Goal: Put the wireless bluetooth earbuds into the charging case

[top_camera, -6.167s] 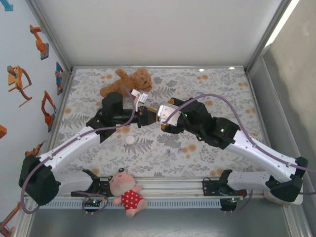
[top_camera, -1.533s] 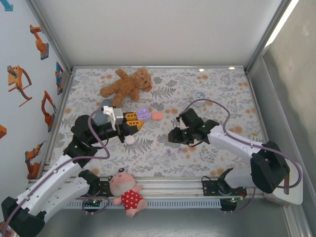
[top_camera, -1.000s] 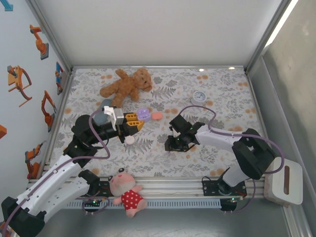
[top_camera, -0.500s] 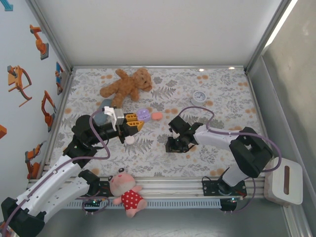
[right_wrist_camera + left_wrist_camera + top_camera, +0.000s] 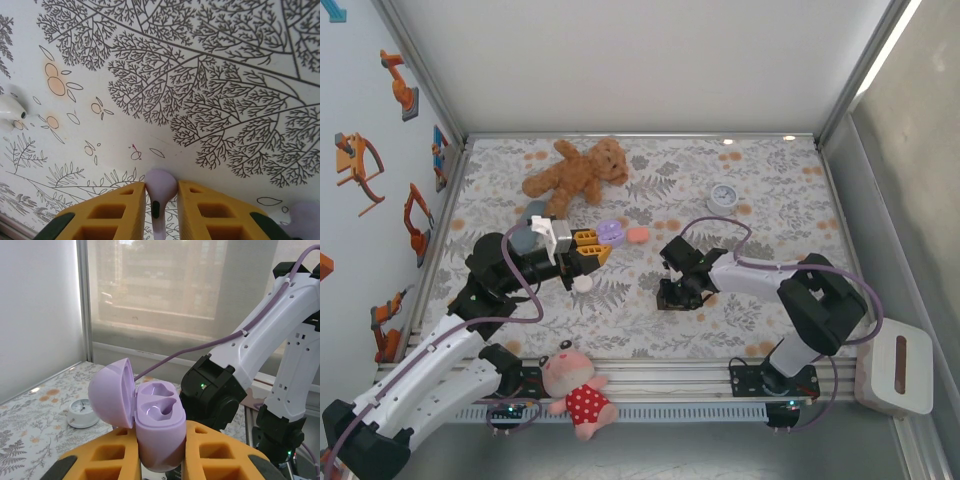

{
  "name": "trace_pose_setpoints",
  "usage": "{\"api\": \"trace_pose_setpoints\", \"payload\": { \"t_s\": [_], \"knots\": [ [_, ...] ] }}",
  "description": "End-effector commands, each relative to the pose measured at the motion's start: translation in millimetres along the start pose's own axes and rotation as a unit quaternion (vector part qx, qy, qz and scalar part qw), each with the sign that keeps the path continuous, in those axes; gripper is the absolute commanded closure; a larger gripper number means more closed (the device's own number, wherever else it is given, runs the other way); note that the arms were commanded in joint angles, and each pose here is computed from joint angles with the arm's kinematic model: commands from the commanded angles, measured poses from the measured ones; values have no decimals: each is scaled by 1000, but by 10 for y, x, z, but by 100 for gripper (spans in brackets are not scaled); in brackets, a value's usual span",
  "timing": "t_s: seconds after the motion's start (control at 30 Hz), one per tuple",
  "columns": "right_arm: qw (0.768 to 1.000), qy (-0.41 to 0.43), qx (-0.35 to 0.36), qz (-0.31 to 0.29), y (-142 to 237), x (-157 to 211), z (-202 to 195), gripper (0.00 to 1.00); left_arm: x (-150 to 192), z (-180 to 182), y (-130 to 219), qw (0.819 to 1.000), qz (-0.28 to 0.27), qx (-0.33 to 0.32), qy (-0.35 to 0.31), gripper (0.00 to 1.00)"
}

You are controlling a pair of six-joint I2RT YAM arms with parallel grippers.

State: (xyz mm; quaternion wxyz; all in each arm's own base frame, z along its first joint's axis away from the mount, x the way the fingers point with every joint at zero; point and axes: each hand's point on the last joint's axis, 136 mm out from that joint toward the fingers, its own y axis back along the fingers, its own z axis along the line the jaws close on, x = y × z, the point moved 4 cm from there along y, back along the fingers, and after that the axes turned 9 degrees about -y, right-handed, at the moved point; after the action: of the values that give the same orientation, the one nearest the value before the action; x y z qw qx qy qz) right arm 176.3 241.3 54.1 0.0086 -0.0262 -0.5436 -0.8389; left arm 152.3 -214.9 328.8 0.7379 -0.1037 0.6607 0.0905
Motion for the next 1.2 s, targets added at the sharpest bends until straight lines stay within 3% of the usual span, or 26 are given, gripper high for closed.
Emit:
{"api": "trace_pose_setpoints", "payload": {
  "t_s": [0.0, 0.3, 0.53, 1.17],
  "knots": [
    [1000, 9, 9, -7, 17, -37, 38, 78, -21, -16, 18, 1000, -4, 0, -14, 99],
    [999, 20, 21, -12, 120, -48, 52, 78, -19, -12, 13, 1000, -4, 0, -13, 99],
    [998, 35, 43, -10, 182, -61, 48, 69, -13, -9, 9, 1000, -3, 0, -13, 99],
    [997, 50, 67, 2, 81, -35, 72, 74, -10, -20, 30, 1000, -3, -2, -10, 99]
  ]
}}
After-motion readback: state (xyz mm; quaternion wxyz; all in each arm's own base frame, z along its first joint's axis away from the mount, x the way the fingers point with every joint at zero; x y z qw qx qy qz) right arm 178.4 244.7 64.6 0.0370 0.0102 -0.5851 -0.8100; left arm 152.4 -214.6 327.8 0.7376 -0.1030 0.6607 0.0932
